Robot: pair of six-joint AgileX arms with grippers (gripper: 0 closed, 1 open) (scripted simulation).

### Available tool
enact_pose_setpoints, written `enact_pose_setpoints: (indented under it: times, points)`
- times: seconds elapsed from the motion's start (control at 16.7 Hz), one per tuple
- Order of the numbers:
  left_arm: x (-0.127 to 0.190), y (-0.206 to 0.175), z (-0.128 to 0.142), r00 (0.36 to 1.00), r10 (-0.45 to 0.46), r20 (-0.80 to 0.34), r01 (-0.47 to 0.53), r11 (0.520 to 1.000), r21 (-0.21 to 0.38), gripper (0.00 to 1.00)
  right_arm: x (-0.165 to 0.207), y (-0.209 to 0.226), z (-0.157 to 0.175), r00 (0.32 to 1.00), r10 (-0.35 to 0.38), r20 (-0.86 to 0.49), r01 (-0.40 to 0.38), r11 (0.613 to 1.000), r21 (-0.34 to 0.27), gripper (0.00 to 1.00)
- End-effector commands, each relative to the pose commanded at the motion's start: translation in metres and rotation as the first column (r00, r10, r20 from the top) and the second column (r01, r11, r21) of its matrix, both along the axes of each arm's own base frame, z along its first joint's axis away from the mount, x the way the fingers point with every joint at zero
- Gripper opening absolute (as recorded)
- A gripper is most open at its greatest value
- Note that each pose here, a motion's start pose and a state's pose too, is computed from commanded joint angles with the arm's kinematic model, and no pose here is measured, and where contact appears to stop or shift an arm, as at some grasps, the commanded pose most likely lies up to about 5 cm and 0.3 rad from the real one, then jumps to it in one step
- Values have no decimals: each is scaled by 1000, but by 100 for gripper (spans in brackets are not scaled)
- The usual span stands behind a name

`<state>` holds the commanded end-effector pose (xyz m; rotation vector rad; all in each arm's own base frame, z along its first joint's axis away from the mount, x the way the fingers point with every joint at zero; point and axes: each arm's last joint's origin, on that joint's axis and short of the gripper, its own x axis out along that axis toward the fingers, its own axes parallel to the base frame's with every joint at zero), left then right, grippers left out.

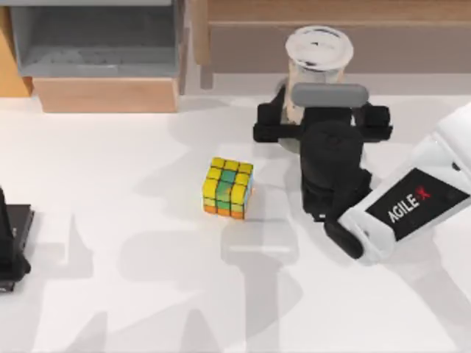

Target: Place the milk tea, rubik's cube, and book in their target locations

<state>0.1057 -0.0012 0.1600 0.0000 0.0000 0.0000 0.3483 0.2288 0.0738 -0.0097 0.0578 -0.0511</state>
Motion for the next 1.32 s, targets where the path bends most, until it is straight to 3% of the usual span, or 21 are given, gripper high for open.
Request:
enact_pose_setpoints:
  times: [0.48,0.84,1.08,1.32]
  points:
    - [0,0,0,1000,0,0,0,1000,0,100,-19,0,48,1000,1,1,-1,1000,0,100]
    - [0,0,0,1000,0,0,0,1000,0,100,-16,0,54,1000,-7,10,7,1000,12,100]
    - [0,0,0,1000,0,0,0,1000,0,100,0,12,94,999,-12,43,8,994,107,100]
    - [0,0,0,1000,0,0,0,1000,0,100,22,47,140,998,60,-1,-59,972,227,100]
